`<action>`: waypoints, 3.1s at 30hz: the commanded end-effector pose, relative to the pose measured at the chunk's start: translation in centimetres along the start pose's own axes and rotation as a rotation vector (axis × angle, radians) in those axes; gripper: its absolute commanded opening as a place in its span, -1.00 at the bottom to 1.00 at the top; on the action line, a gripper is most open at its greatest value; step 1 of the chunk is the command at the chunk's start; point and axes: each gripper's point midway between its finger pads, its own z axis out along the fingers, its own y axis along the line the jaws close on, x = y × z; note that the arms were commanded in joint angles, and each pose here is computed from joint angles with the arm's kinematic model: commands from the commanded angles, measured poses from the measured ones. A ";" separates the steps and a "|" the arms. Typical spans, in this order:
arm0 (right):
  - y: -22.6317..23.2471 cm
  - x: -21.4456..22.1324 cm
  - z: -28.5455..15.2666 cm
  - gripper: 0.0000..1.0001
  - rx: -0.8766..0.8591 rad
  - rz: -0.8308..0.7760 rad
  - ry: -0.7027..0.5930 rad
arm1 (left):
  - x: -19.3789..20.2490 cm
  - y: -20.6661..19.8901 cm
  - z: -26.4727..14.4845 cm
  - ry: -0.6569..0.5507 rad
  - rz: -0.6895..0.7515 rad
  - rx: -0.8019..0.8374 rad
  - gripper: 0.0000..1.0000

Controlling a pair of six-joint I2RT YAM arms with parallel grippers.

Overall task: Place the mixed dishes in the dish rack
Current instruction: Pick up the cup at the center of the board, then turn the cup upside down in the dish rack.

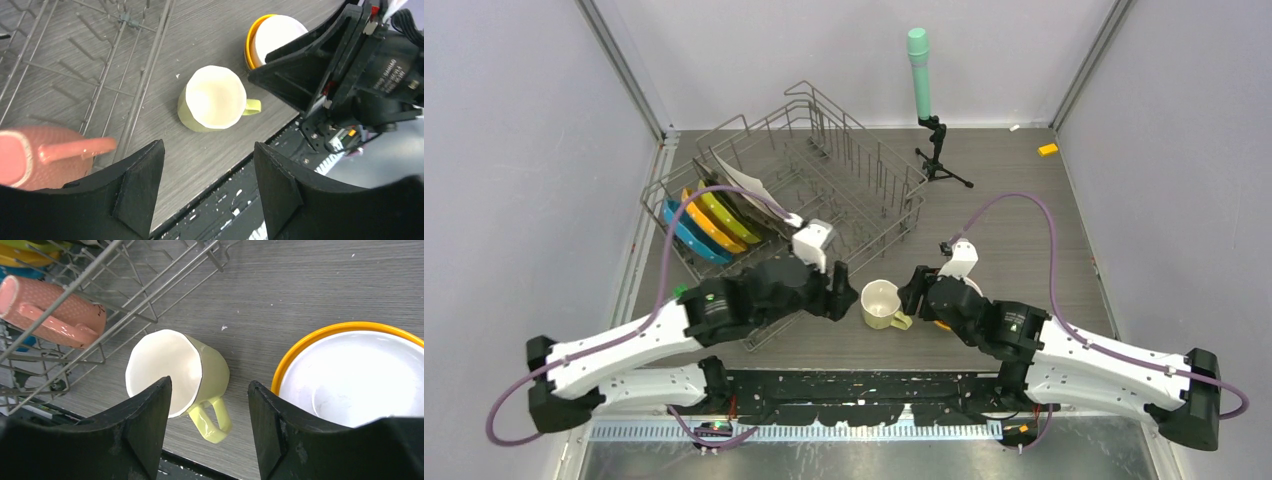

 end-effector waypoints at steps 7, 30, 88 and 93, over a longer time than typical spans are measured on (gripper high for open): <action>-0.4 -3.4 -1.5 0.24 -0.002 0.121 -0.133 | 1.7 -0.8 5.6 0.018 -0.131 -0.226 0.34; -0.7 -3.2 -2.3 0.23 -0.042 0.176 -0.137 | 9.1 1.3 12.7 0.135 -0.214 -0.464 -0.17; 15.4 -8.5 -12.3 0.81 -0.999 0.143 -0.198 | -11.6 -4.2 -5.7 -0.368 -0.266 0.932 -1.00; 15.9 -10.6 -12.0 0.82 -1.004 0.185 -0.209 | -11.7 -4.6 -6.2 -0.372 -0.244 0.960 -1.00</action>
